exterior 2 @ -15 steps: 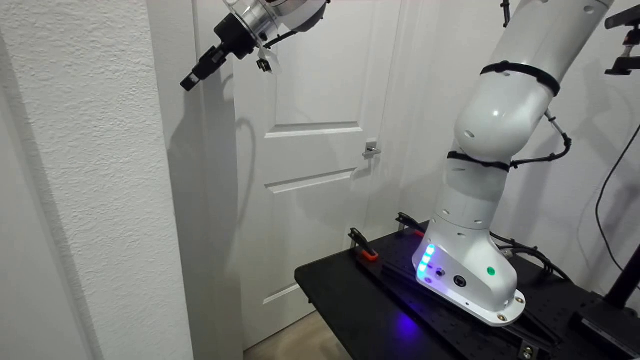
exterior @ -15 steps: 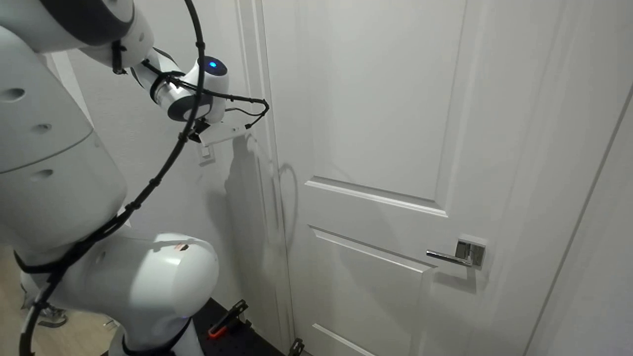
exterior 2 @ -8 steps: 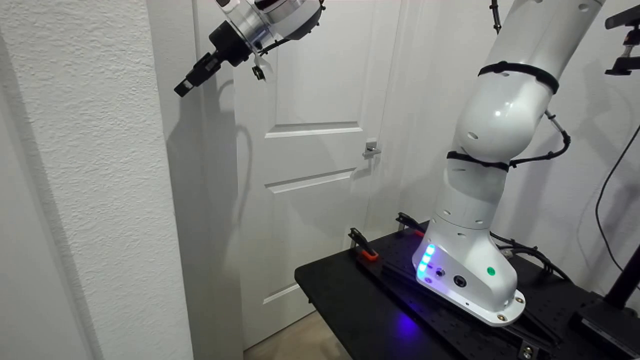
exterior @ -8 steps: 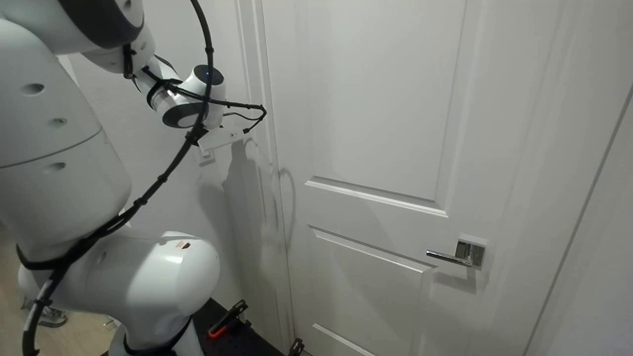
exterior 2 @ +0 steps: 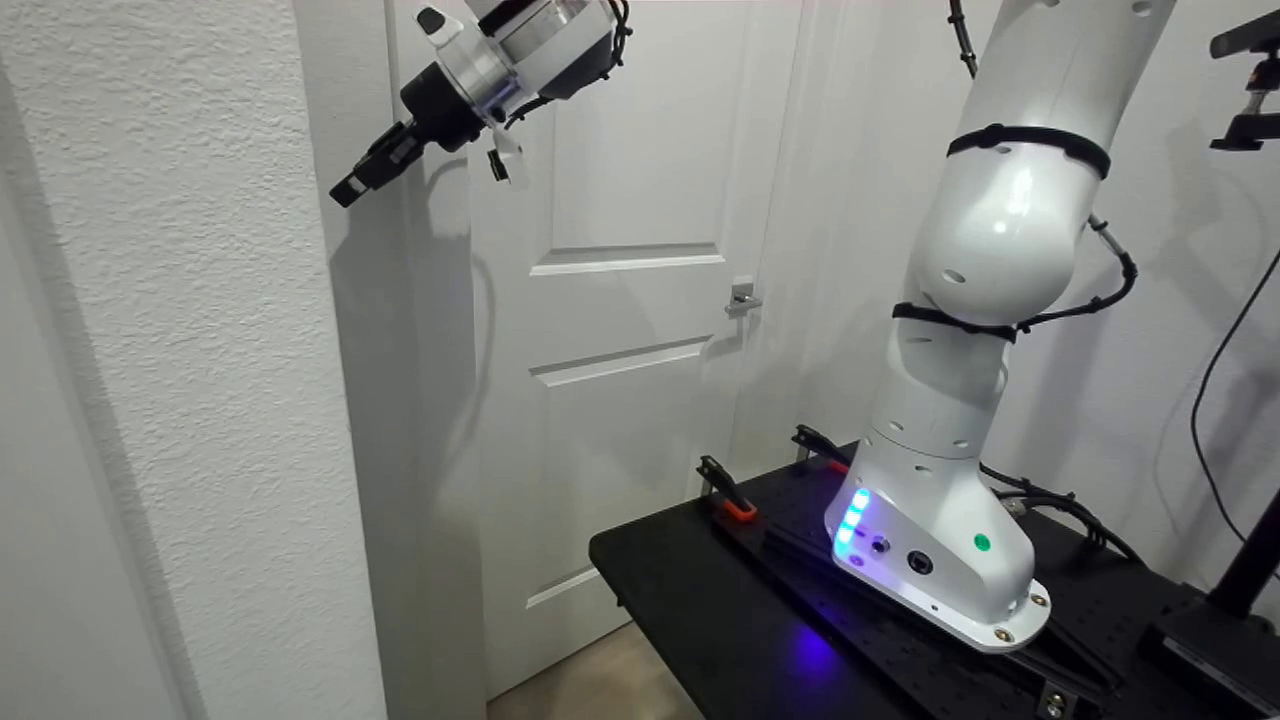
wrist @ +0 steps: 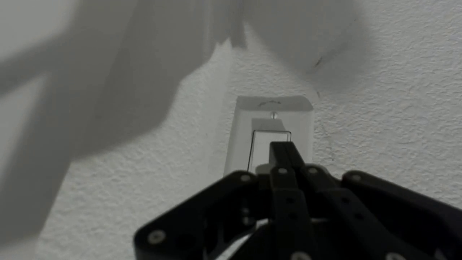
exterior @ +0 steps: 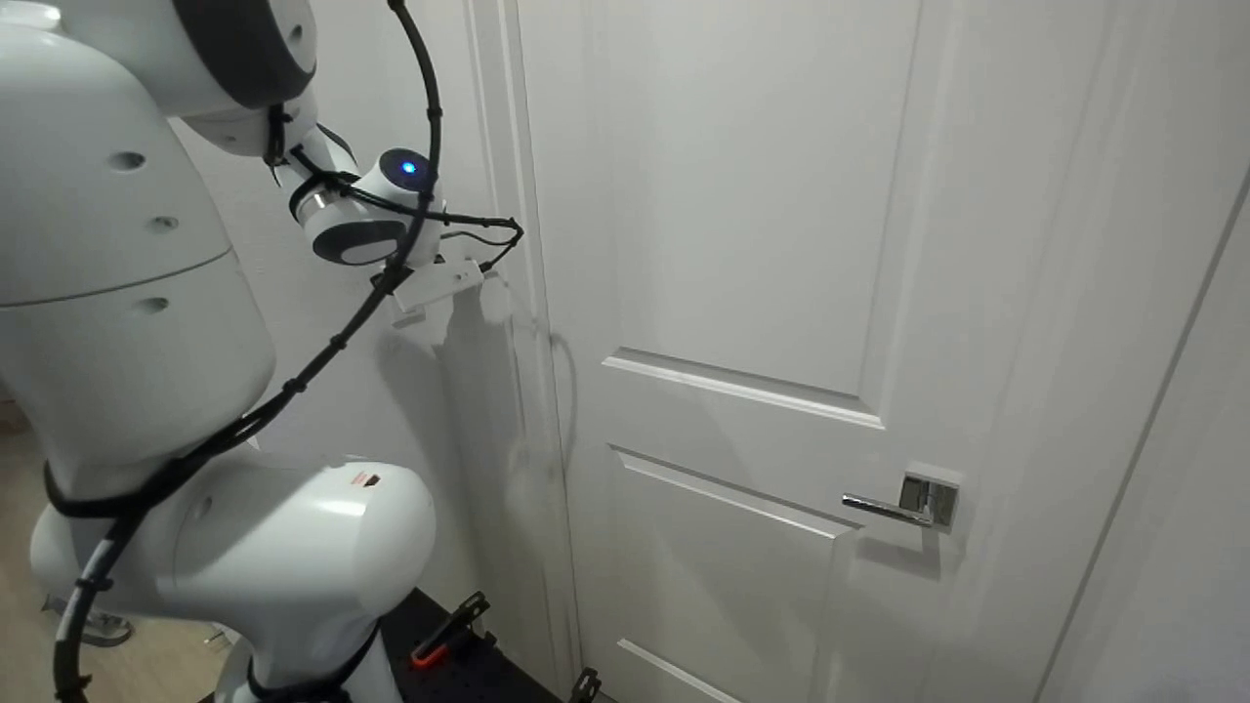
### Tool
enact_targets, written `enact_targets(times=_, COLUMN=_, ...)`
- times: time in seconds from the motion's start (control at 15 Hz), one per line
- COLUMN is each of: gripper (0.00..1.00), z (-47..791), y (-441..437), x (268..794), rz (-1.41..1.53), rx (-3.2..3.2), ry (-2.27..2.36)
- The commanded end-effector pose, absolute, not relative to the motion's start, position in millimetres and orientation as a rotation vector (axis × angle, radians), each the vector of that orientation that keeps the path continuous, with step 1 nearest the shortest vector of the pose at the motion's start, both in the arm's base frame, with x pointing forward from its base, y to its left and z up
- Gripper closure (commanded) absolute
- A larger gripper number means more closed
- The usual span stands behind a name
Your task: Close the door and turn off the light
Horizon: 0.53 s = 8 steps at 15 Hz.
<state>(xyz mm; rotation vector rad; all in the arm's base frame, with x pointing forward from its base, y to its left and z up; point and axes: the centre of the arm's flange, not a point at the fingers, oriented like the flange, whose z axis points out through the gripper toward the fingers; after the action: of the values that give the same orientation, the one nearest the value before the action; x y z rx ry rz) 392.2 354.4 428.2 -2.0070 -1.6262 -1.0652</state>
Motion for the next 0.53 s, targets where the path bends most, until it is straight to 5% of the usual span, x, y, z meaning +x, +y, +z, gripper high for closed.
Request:
enact_targets(times=0.0, gripper=1.00, z=416, y=369, x=405, rz=-1.133, rx=-1.994, ry=-1.619)
enact_targets(times=0.47, gripper=1.00, z=403, y=383, x=418, rz=-1.155, rx=-1.982, ry=-1.621)
